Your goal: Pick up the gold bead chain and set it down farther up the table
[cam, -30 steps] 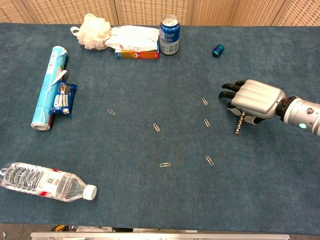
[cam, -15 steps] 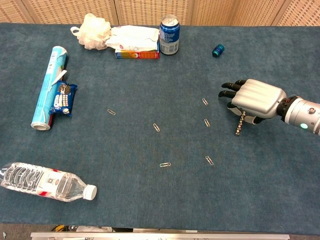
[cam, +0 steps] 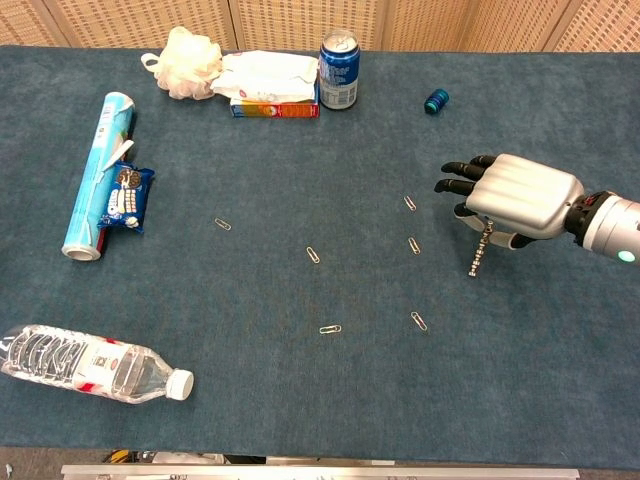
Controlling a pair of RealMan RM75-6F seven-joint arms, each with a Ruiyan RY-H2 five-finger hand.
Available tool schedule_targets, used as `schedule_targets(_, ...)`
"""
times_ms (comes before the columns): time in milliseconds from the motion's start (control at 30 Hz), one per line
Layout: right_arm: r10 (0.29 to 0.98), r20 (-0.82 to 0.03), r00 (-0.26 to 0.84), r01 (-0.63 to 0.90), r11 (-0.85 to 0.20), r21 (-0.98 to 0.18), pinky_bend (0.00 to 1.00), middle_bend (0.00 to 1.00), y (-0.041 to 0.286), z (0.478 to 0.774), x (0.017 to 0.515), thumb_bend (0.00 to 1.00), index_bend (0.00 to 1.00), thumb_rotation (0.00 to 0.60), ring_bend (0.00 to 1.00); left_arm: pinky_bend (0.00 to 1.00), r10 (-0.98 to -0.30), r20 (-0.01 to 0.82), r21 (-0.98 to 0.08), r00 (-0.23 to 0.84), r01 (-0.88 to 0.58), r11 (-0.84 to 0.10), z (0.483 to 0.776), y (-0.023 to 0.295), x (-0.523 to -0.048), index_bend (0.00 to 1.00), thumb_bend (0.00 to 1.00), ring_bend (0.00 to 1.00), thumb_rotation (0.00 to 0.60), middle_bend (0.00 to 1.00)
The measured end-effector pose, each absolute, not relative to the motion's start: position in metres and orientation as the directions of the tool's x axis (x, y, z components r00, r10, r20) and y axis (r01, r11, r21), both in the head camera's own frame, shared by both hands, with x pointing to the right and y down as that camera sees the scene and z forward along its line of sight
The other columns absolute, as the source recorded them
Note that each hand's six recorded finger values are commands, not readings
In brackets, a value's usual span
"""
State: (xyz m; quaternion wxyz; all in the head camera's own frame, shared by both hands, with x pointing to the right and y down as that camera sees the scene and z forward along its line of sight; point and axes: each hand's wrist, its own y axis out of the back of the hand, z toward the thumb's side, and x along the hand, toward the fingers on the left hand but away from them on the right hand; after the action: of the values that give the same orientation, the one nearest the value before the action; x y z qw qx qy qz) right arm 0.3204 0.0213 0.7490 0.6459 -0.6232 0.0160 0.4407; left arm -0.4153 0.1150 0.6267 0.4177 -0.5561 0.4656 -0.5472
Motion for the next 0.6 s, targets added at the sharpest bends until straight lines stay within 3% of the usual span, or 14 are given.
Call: schedule_targets(600,0.518,-0.549,0.656,-0.587,-0.107,-0.803,0.23,0.16,0.032,0.731,0.294,0.26,0.58,0.6,0.07,0.51,-0.978,0.207,-0.976,-0.038,-0.075,-0.204,0.622,0.115,-0.419,0.5,0.14,0.33,0.6,0.45)
